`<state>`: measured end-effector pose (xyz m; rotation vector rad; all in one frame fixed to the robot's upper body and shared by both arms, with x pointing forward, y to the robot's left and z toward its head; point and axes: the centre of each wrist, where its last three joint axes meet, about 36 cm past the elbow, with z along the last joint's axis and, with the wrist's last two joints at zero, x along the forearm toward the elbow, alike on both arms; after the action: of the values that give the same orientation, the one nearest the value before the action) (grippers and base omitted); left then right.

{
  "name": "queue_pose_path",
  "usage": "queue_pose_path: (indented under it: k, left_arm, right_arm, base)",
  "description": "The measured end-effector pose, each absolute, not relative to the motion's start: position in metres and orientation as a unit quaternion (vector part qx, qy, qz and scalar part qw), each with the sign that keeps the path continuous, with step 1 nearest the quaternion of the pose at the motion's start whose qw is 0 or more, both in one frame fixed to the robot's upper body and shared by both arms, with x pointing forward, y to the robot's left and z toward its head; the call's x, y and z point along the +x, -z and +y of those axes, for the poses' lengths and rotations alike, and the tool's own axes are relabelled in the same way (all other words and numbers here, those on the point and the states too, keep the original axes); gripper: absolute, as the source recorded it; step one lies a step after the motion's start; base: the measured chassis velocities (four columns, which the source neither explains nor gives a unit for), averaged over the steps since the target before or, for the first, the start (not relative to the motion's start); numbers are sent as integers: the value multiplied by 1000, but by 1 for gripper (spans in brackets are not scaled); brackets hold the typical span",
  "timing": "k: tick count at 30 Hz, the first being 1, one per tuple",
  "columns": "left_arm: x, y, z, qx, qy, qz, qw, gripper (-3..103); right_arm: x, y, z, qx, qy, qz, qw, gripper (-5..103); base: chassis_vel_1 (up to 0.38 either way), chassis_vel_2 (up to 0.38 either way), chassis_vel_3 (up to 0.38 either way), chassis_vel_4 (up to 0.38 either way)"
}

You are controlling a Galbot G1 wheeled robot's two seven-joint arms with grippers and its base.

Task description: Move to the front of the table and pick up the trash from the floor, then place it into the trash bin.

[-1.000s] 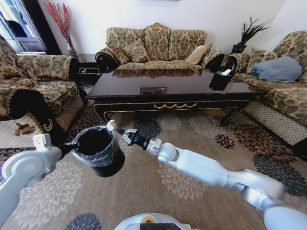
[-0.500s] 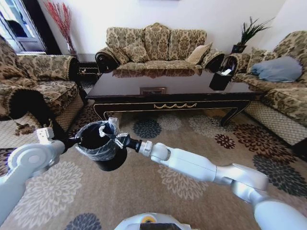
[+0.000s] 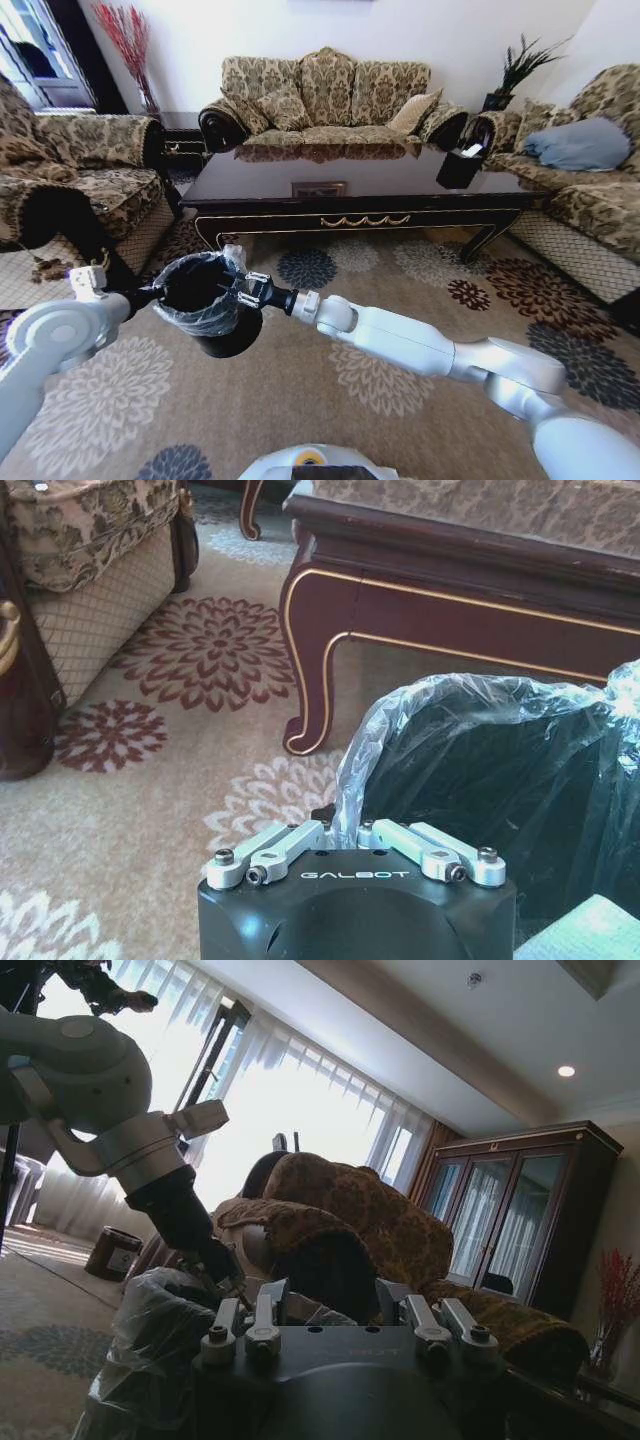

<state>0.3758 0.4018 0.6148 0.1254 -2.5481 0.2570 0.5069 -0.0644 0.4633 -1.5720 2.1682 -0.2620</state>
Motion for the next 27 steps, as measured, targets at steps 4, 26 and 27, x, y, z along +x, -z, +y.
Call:
queue_pose_path:
  k: [4, 26, 27]
  left_arm:
    - [372, -604, 404, 61, -104, -949, 291, 4]
    - [385, -494, 385, 86, -83, -930, 348, 4]
    - [388, -488, 381, 81, -83, -929, 350, 4]
  right_arm:
    - [514, -470, -80, -545, 91, 802, 226, 61]
    - [520, -369, -195, -216, 60, 971, 80, 100]
    - [521, -367, -198, -208, 60, 973, 78, 100]
  base:
    - [0, 0, 0, 0]
    - [0, 0, 0, 0]
    - [0, 0, 0, 0]
